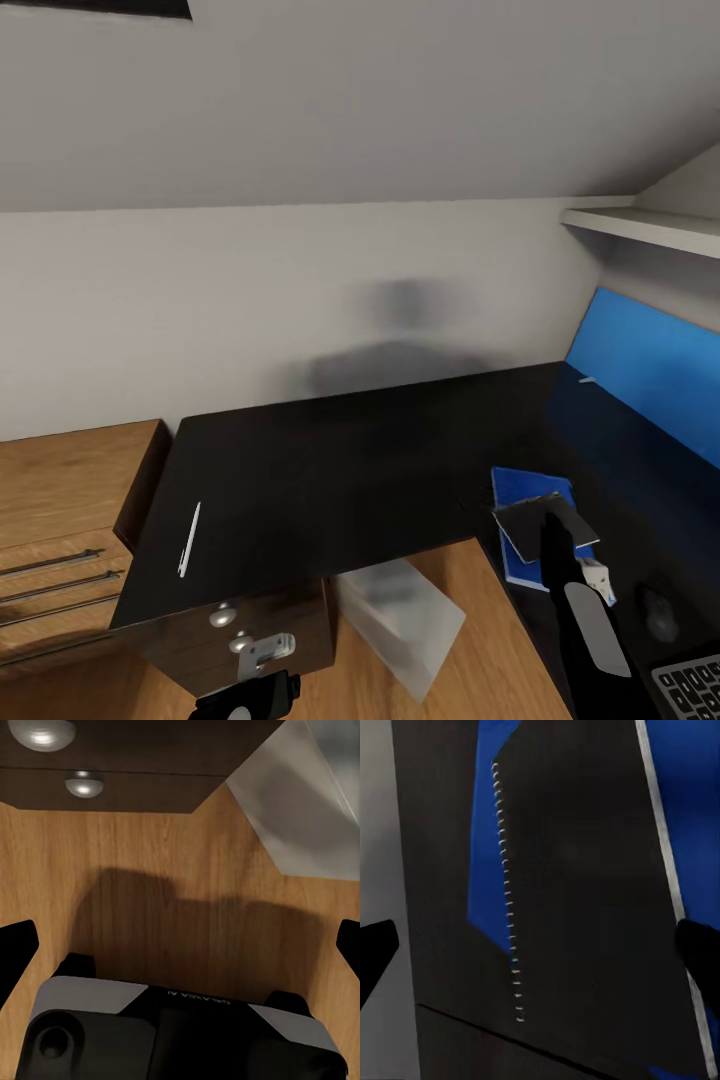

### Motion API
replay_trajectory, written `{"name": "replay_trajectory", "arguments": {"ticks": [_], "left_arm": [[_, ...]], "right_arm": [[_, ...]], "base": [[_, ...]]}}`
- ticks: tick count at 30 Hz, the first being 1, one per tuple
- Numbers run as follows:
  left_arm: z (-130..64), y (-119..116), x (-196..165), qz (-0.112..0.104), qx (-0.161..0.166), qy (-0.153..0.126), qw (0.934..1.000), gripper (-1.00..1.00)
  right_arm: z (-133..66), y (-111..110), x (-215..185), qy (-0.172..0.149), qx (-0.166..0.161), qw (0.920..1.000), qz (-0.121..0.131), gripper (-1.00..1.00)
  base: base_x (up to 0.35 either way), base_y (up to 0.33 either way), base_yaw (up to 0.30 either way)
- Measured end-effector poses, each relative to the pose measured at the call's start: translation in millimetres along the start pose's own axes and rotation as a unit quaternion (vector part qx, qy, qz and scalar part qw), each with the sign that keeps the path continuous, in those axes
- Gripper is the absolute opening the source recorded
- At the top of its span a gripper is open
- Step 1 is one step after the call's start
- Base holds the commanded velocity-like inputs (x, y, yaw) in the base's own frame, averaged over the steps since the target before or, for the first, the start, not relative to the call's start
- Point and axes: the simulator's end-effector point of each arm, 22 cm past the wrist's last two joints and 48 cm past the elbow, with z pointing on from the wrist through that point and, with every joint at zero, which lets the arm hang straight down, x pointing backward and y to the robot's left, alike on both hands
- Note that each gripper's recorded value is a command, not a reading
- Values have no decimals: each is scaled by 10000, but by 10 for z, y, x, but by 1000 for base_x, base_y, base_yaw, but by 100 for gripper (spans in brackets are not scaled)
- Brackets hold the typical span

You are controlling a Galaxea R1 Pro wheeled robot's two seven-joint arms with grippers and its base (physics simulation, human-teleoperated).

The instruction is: In the bedroom, organize the workspace by keeping the computer under the desk, ensuring the monitor is on the desk, placing the keyboard on the desk next to the monitor, placing the mouse on the desk next to the keyboard, moving the folder from the swivel chair onto the desk next to the mouse, stacking the notebook on top of the folder with the pen on top of the notebook, and positioning the swivel chair next to the desk.

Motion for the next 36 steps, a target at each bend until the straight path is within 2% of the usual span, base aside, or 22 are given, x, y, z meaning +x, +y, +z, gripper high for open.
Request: {"name": "replay_trajectory", "arguments": {"ticks": [8, 19, 26, 30, 31, 33, 35, 36], "left_arm": [[0, 1, -1, -1, -2, -1, 10000, 100], [4, 4, 7, -4, -4, 10, 10000, 100], [43, 116, 192, 42, -156, 223, 9996, 100], [27, 161, 254, 52, -217, 298, 9993, 100], [21, 168, 262, 51, -226, 309, 9993, 100], [5, 187, 268, 43, -247, 319, 9992, 100], [15, 260, 340, 53, -326, 400, 9987, 100], [35, 324, 400, 49, -401, 451, 9982, 100]], "right_arm": [[0, 4, 0, 0, -8, 10000, 0, 100], [1, 19, -9, -12, -34, 10000, -2, 100], [-47, 177, -18, -25, -206, 9998, -28, 100], [-112, 424, 33, 28, -517, 9986, -136, 100], [-136, 511, 87, 74, -639, 9976, -245, 100], [-199, 677, 302, 223, -886, 9926, -802, 100], [-266, 783, 503, 308, -1067, 9823, -1508, 100], [-305, 828, 617, 349, -1154, 9746, -1888, 100]], "base": [[-10, -1, 0], [-166, -33, 0], [-12, -2, 0], [-1, 0, 0], [0, 0, 0], [0, 0, 0], [0, 0, 0], [0, 0, 0]]}}
